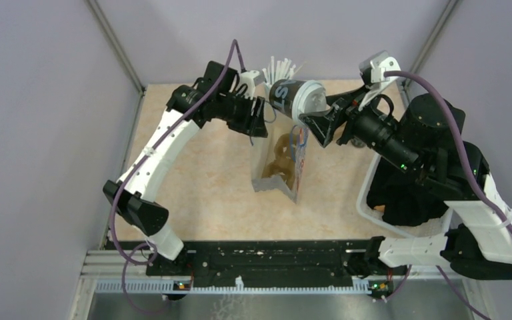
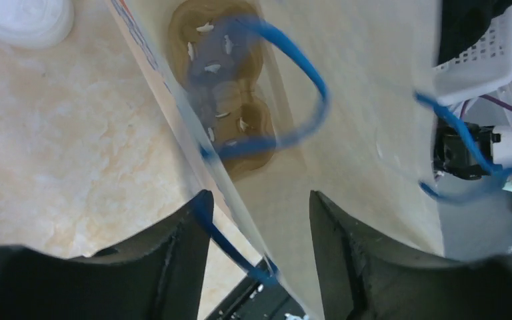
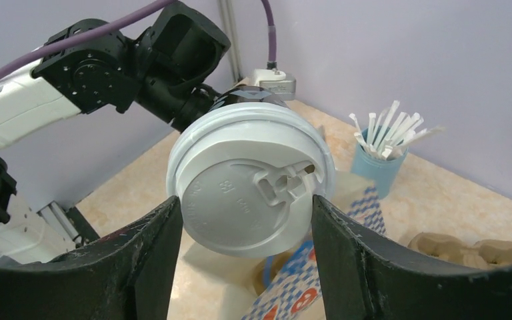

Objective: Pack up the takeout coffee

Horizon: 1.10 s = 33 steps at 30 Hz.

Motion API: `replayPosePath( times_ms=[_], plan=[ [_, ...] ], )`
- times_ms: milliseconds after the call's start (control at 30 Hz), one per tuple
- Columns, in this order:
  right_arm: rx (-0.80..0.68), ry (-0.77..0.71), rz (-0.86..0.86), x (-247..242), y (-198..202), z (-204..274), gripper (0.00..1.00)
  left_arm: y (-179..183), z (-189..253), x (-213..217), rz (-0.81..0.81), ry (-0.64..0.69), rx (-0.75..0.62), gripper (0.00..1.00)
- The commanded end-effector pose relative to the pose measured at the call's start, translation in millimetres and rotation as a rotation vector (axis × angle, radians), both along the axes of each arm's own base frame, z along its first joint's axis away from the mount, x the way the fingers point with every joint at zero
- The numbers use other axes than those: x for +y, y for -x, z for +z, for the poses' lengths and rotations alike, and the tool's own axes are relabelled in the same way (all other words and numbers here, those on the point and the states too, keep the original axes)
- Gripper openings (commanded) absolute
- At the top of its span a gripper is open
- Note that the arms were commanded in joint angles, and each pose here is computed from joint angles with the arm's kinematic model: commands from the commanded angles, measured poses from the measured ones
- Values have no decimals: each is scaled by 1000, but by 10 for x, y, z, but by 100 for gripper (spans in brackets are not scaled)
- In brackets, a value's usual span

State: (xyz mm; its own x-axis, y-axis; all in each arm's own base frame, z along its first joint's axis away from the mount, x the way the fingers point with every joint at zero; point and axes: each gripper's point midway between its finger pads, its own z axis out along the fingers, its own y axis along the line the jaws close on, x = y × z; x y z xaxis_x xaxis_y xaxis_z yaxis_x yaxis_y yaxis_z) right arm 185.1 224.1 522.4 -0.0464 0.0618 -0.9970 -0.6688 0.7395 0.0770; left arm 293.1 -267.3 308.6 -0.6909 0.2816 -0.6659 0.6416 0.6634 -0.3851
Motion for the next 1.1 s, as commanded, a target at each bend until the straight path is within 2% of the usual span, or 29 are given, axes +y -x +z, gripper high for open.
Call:
replayPosePath(
  times_ms=[0,100,233,300,333,400,500,633,733,800,933,1067],
  plan=[
    [-15,-39,-21,-56,-10,96,64,-143,221,92,189,-10,20,70],
    [-18,-41,-27,-57,-23,82,64,38,399,207,289,46,49,85],
    [-19,-44,-29,-33,-40,45,64,448,286,234,329,101,168,92],
    [-13,-48,-31,-23,-47,20,64,622,196,184,354,120,225,92],
    [-11,-50,-32,-21,-48,12,64,666,148,190,396,127,259,90],
    [-5,-57,-31,-20,-43,-2,64,716,97,215,536,172,371,93],
    [3,-65,-35,-41,-35,-20,64,846,195,85,620,340,538,93],
    [11,-86,-47,-106,-13,-59,64,894,260,39,723,476,688,98],
    [16,-94,-48,-130,0,-85,64,944,204,-118,819,535,917,99],
    [21,-104,-54,-154,6,-96,64,878,216,-177,873,570,952,98],
    [25,-133,-58,-189,22,-93,63,706,228,-259,995,553,967,98],
    [31,-147,-63,-220,34,-106,63,790,-12,-341,1135,384,1104,85]
  ],
)
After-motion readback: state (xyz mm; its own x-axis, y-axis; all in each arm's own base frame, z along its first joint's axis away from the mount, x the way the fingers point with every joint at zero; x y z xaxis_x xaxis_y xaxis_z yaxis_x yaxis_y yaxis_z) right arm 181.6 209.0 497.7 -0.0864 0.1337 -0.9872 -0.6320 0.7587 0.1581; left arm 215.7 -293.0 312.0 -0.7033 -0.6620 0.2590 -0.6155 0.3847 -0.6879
